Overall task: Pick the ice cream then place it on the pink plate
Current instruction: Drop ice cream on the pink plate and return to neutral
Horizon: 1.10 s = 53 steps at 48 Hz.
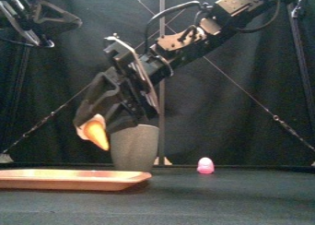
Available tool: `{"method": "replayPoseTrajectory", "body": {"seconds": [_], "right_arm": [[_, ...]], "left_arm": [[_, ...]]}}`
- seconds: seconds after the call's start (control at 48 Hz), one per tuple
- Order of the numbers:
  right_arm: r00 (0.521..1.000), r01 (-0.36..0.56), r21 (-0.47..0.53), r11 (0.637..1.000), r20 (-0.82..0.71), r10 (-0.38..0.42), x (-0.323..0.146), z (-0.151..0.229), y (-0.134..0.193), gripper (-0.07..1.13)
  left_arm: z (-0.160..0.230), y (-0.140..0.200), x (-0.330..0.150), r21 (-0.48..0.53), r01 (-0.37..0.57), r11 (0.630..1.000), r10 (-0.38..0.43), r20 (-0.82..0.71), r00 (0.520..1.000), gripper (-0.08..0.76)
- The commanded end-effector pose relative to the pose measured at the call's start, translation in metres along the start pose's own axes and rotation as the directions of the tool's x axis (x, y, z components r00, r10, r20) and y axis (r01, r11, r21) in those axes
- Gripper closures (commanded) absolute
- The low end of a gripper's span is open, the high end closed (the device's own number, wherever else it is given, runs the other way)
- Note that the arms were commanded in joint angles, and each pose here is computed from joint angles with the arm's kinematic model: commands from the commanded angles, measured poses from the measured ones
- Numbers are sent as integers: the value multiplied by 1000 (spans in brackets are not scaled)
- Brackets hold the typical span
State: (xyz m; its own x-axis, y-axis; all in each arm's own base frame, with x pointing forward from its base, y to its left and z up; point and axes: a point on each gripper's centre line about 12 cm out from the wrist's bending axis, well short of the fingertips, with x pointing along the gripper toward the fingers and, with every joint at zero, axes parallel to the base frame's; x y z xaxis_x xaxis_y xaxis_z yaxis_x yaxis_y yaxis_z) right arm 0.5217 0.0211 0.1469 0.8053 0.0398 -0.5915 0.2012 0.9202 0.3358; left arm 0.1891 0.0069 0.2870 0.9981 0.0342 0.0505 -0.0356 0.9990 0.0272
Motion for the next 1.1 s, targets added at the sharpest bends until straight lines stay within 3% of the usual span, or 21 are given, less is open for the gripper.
{"method": "replayPoseTrajectory", "body": {"seconds": [0.021,0.125,0.188,0.354,0.604,1.104], "right_arm": [[998,-26,-22,999,51,27,-4,24,13,227],[999,-22,-27,999,38,24,-4,21,13,44],[999,-23,-23,999,38,24,-6,21,13,-4],[998,-25,-36,999,54,26,-24,29,14,12],[968,-23,-59,998,246,37,-117,54,-7,12],[886,-42,-228,973,441,141,-253,31,-5,12]], "left_arm": [[5,1,1,2,-3,1000,3,14,1000,705],[5,0,1,2,-1,1000,1,14,1000,705],[5,0,1,2,-1,1000,1,12,1000,705],[4,1,1,0,-3,1000,3,8,1000,705],[4,0,1,-1,-2,1000,2,0,1000,705],[8,1,-3,6,-3,1000,3,21,1000,705]]}}
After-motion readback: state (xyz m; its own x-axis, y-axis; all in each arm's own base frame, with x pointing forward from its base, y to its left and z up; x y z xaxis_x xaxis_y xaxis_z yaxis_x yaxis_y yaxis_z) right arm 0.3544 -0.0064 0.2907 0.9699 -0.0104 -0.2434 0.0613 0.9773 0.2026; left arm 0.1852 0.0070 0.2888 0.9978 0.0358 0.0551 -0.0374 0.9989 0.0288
